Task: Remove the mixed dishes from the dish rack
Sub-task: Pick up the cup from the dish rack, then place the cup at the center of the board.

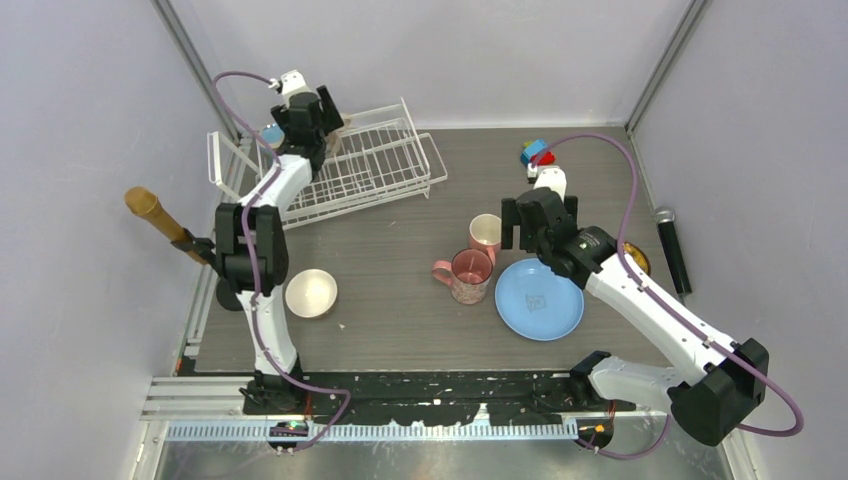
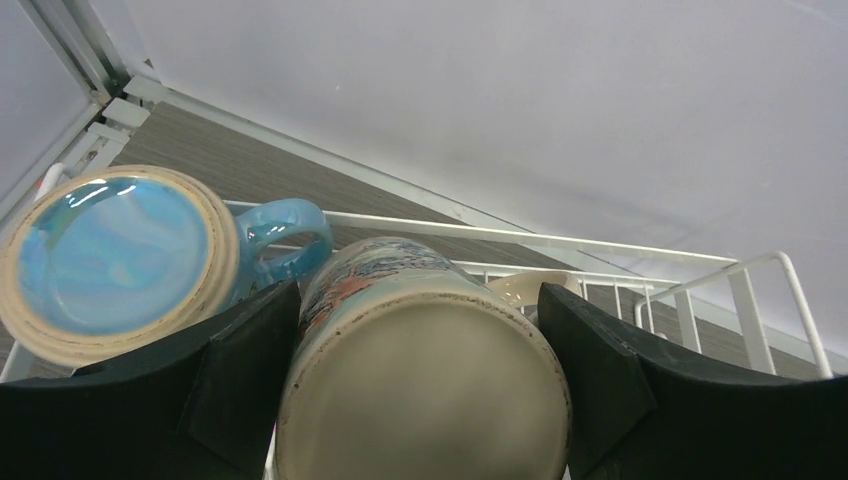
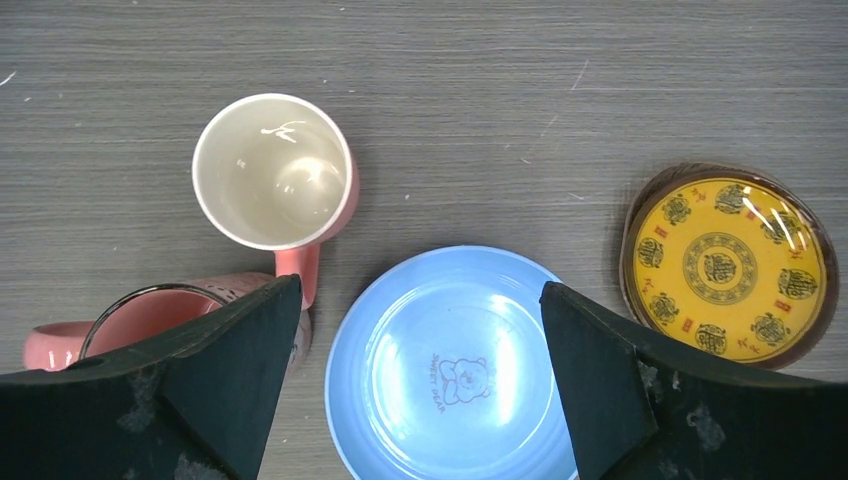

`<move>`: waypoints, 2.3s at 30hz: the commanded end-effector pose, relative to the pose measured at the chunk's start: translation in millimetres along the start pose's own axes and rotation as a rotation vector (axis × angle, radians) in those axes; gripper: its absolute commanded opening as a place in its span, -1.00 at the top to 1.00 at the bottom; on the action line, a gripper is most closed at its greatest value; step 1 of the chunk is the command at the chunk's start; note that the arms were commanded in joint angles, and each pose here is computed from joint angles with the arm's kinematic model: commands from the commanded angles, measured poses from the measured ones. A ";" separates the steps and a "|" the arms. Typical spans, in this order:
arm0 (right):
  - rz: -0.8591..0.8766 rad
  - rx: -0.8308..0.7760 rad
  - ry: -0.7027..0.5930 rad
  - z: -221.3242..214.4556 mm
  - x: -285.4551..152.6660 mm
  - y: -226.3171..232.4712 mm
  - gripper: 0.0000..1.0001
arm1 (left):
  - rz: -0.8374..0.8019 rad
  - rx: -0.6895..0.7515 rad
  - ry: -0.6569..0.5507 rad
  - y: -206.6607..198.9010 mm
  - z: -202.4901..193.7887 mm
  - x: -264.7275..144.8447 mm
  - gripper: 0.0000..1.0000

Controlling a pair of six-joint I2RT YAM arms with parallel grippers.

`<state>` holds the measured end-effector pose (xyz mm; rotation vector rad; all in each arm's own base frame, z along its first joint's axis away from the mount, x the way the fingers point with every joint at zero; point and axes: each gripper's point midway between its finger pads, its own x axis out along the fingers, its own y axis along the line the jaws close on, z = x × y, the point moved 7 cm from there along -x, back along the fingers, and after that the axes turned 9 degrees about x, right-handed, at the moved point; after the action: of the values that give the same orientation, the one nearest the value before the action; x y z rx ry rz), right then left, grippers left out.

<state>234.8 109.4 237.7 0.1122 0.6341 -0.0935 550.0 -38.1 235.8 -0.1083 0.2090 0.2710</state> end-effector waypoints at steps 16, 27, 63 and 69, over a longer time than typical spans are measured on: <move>0.708 -0.053 -0.074 36.0 -34.9 74.6 -0.92 | -0.233 -0.106 -0.275 -17.0 146.8 -97.5 1.00; 1.058 -0.251 -0.192 79.1 17.5 166.8 -0.92 | -0.419 -0.097 -0.196 -30.9 128.1 -119.2 1.00; 1.243 -0.439 -0.285 121.4 86.5 211.0 -0.51 | -0.944 -0.042 -0.134 -75.2 109.6 -200.2 1.00; 1.243 -0.423 -0.285 123.4 84.0 211.0 0.02 | -0.957 -0.028 -0.132 -78.1 106.9 -206.2 1.00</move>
<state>409.1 299.2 254.9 0.0664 0.3355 1.1743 415.9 -146.9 325.4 -0.2200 0.2466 -0.5931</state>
